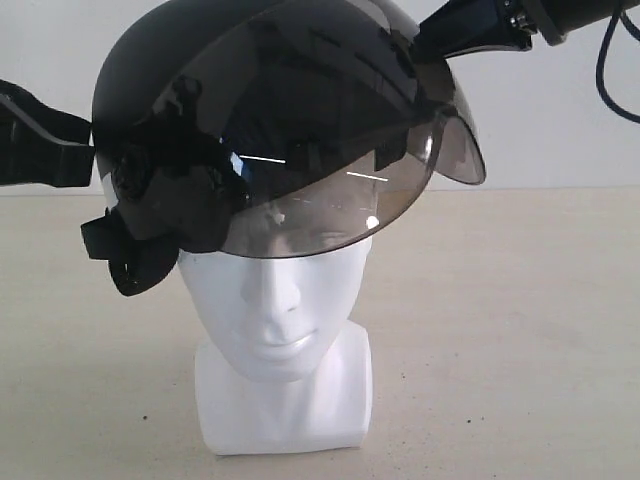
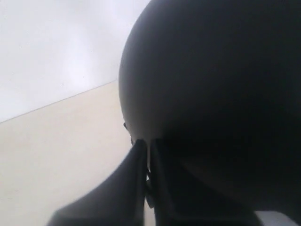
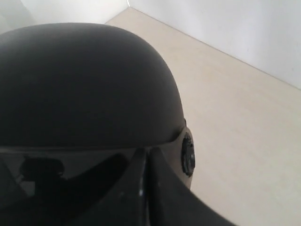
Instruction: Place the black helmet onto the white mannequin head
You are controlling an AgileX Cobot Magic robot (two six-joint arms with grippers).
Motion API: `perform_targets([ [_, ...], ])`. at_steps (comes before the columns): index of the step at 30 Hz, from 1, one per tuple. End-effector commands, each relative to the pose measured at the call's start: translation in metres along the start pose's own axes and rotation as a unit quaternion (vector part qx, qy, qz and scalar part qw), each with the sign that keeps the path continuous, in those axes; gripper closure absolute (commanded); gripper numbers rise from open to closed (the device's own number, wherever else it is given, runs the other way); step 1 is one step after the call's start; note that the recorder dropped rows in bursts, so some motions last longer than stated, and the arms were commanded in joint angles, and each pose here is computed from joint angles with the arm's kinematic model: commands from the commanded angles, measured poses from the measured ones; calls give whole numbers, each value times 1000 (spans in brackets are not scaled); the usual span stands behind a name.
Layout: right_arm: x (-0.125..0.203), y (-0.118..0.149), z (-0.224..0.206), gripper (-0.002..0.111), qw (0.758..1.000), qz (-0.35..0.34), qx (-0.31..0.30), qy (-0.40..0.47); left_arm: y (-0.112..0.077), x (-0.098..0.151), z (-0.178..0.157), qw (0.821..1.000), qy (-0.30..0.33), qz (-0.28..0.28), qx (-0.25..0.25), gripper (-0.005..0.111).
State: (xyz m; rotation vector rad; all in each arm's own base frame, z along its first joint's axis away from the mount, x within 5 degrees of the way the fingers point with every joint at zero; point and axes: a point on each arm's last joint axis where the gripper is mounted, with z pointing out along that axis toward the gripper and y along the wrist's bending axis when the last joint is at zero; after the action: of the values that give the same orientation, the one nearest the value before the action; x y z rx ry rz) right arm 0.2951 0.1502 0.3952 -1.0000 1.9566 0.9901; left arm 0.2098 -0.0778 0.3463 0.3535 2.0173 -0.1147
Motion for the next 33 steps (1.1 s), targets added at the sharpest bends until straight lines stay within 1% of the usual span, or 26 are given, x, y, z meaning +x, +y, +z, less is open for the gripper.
perform_targets([
  [1, 10, 19, -1, 108, 998, 0, -47, 41, -1, -2, 7, 999, -17, -25, 13, 102],
  [10, 31, 20, 6, 108, 996, 31, -62, 58, -2, -7, 7, 999, -44, -17, 19, 102],
  [16, 29, 53, 20, 108, 992, -8, -100, 78, -3, -6, 12, 999, -42, -13, 21, 102],
  [26, 26, 63, 11, 108, 993, 2, -98, 71, -2, -6, 12, 999, -39, -3, 19, 102],
  [33, 28, 79, 22, 108, 989, -15, -122, 86, -2, -6, 12, 999, -39, -3, 19, 102],
])
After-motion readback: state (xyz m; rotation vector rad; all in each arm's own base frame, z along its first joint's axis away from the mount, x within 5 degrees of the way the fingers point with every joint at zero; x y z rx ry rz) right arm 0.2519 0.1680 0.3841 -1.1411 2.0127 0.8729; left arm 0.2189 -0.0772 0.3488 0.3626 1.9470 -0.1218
